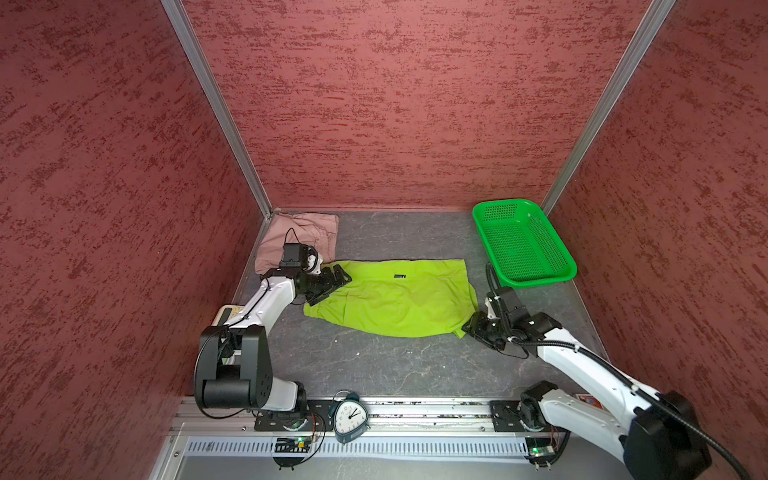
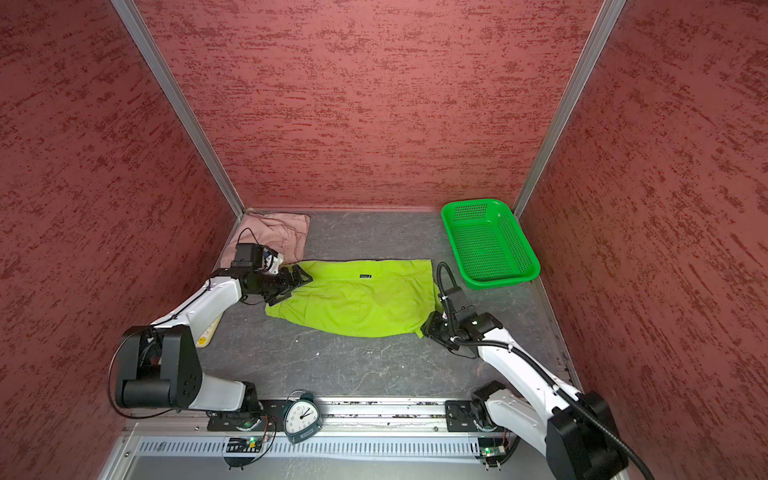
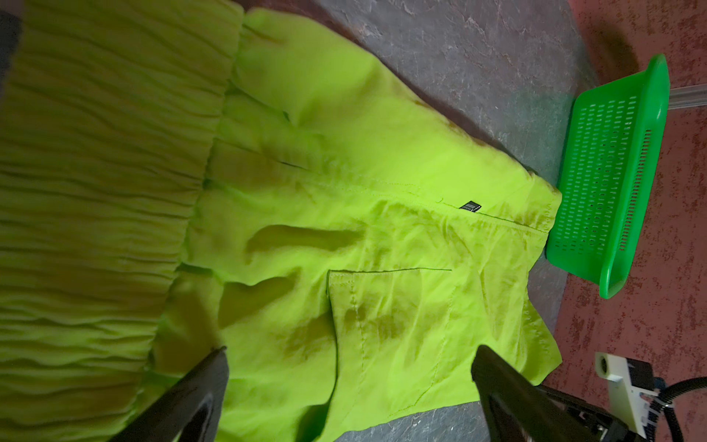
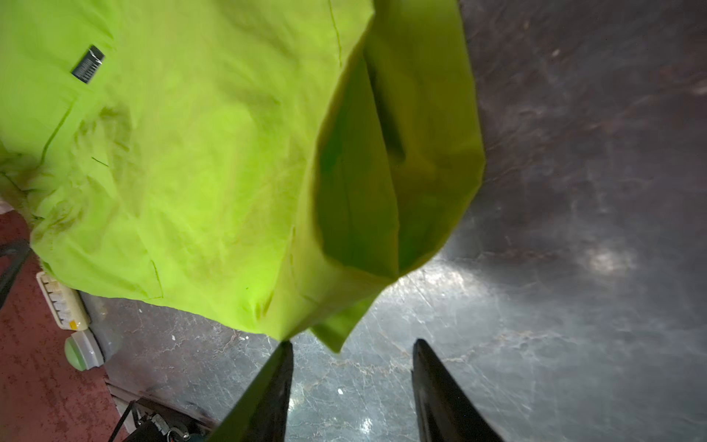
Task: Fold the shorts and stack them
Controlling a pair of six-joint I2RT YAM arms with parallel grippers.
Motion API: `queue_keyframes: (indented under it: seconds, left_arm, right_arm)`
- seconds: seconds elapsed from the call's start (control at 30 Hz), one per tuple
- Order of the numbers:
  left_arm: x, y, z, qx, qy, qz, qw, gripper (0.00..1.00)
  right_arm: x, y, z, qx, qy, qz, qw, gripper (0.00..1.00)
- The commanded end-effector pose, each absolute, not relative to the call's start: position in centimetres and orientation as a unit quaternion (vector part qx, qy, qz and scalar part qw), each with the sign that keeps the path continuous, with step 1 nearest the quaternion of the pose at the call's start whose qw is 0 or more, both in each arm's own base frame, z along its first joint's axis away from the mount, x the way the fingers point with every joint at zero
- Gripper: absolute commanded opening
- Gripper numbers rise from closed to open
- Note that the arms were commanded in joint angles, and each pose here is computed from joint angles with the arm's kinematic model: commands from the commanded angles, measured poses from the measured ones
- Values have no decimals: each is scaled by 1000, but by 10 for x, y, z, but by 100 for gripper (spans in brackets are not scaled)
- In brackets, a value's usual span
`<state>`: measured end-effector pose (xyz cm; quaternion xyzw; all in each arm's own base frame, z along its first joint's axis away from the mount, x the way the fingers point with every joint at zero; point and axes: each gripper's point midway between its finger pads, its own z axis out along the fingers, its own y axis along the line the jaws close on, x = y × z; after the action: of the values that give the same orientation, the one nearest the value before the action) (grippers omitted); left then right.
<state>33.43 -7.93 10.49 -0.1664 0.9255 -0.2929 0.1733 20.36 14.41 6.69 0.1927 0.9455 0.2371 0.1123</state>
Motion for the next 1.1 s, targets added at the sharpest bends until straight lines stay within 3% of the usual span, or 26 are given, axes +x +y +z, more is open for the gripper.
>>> queue_keyframes:
  seconds: [0.0, 0.2, 0.33, 0.5, 0.87, 0.93, 1.07]
  left_arm:
    - [343, -79, 102, -170, 921, -301, 182, 99]
    - [340, -71, 77, -179, 929, -277, 167, 99]
    - [334, -63, 59, -190, 931, -268, 157, 99]
    - [329, -54, 45, -204, 933, -261, 142, 99]
    - [323, -39, 25, -228, 933, -250, 119, 99]
    - [323, -38, 26, -229, 932, -253, 120, 99]
    - [323, -40, 24, -227, 932, -257, 115, 100]
  right_arm:
    - [212, 153, 63, 195, 942, 242, 128, 51]
    - [230, 152, 53, 189, 942, 225, 162, 48]
    - [244, 150, 48, 180, 944, 206, 186, 38]
    - [252, 137, 57, 156, 959, 142, 191, 0]
    - [222, 92, 102, 137, 983, -7, 126, 0]
    - [218, 90, 108, 159, 979, 4, 128, 3]
    - [204, 89, 99, 203, 972, 38, 116, 19]
